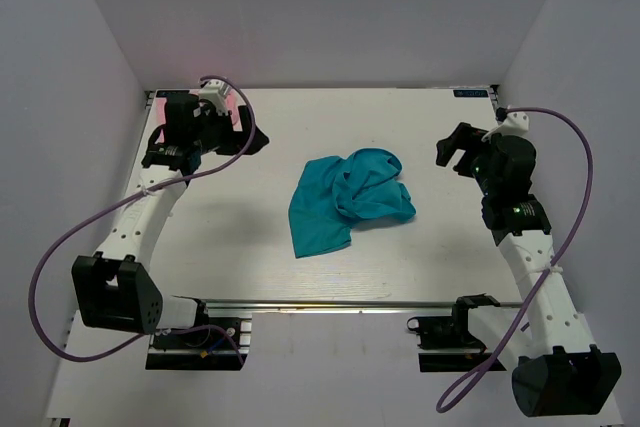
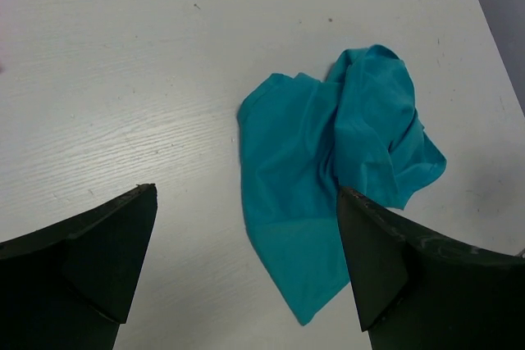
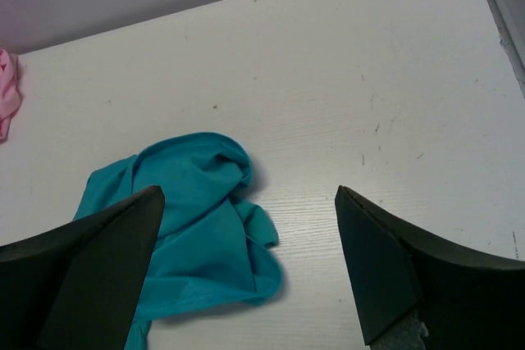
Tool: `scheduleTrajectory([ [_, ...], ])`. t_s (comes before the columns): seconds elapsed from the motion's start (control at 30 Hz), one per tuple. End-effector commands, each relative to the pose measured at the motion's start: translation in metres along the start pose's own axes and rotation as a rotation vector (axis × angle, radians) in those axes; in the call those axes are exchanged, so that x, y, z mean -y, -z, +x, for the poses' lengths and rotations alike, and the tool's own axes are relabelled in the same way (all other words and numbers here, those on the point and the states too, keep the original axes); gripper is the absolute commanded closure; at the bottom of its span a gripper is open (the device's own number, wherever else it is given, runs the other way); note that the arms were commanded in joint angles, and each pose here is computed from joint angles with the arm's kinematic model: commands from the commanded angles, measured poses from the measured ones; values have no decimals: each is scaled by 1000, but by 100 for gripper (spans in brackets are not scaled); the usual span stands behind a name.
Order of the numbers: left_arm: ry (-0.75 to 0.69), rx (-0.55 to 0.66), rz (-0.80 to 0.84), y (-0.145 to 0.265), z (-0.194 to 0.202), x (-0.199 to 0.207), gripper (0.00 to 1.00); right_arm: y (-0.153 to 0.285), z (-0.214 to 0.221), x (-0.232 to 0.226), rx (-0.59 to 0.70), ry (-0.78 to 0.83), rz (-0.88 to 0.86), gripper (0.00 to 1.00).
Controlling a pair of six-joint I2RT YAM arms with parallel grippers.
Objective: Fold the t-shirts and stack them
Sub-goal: Flatten out the tshirt
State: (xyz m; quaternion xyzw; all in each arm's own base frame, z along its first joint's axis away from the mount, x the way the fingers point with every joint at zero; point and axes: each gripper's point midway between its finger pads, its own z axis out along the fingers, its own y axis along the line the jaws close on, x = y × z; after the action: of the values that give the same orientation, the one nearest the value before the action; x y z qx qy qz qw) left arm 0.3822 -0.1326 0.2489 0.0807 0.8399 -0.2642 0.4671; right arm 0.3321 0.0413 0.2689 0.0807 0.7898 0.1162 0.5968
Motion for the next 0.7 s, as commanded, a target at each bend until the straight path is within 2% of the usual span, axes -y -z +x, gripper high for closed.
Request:
scheduleTrajectory([
  [0.0,-52,9,55,9,-12,15,0,3,-13,-2,16,-16,7,10],
  [0.2,-62,-53,195,-7,1,36,0,-1,1,-2,-26,-9,-2,10],
  [0.33,-83,-105,253,-29,9,54,0,-8,14,2,-105,-2,16,10],
  [0.43,-114,-183,279,-57,28,77,0,-15,35,4,-213,-16,28,10],
  [0.47,-137,-205,312,-61,30,98,0,-15,36,4,-233,-18,34,10],
  [0.53,-162,-270,290,-83,48,103,0,-18,48,9,-287,-30,62,10],
  [0.57,-193,-273,312,-88,47,124,0,-19,48,9,-290,-32,64,10],
  [0.67,-223,-348,302,-111,69,139,0,-20,56,8,-311,-41,55,10],
])
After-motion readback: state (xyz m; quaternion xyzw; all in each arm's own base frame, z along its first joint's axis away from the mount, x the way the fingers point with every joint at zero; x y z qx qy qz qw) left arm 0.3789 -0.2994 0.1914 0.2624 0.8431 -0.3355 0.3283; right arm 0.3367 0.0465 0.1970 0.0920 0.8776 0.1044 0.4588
